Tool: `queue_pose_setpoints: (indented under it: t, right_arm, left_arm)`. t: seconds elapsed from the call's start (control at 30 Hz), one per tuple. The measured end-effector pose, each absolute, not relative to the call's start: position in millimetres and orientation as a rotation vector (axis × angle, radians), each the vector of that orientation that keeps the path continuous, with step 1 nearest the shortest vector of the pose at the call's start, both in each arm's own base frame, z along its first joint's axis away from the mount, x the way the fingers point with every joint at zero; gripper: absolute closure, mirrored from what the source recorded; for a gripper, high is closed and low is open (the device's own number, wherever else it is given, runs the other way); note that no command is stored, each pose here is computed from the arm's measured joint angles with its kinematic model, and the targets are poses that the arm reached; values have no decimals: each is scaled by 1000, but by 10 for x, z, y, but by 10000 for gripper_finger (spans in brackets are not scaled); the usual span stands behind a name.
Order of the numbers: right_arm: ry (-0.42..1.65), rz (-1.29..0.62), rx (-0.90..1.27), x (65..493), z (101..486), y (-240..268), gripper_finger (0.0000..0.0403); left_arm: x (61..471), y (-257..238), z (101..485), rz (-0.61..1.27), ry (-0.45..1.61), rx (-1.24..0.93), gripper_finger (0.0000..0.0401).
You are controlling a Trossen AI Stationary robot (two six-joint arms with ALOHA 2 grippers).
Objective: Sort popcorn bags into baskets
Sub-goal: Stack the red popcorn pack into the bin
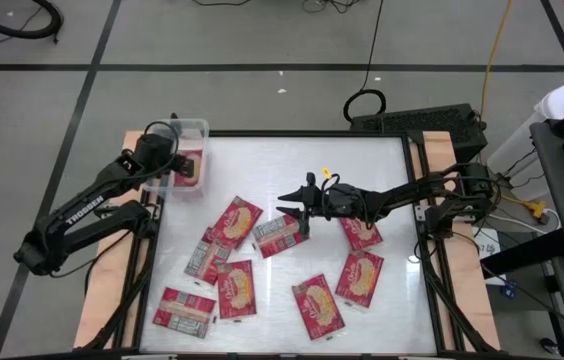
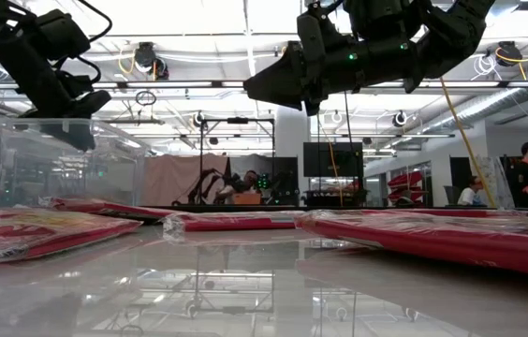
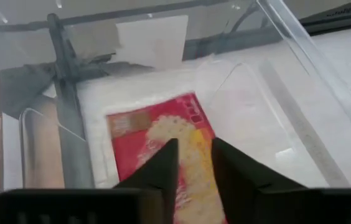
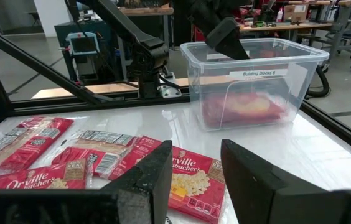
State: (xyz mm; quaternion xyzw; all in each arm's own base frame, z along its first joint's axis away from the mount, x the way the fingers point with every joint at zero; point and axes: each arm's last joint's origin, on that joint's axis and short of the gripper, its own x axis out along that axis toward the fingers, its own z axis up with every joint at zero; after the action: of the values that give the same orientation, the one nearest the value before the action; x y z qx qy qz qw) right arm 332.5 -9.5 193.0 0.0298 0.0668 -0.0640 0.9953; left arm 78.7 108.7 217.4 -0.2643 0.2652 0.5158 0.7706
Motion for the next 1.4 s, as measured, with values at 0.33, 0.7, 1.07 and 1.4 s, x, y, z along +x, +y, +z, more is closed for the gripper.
queue_pose_setpoints:
  t: [0.33,0.7,1.07,1.4]
  right_arm:
    - [132,-130,92,3325,1929,-94,273]
    - [260,-142,167,3300,1803,-88,273]
    - [418,-164,303,3245,1790,15,273]
    - [495,-179,194,3229,1757,107,273]
  left_arm:
    - [858,1088,2526,1019,516,-440,228]
    - [1204,788,2660,622,467,-273,262]
    - [1516,374,2433,353,323,-116,292]
    - [1504,-109,2307,170,447,-121,293]
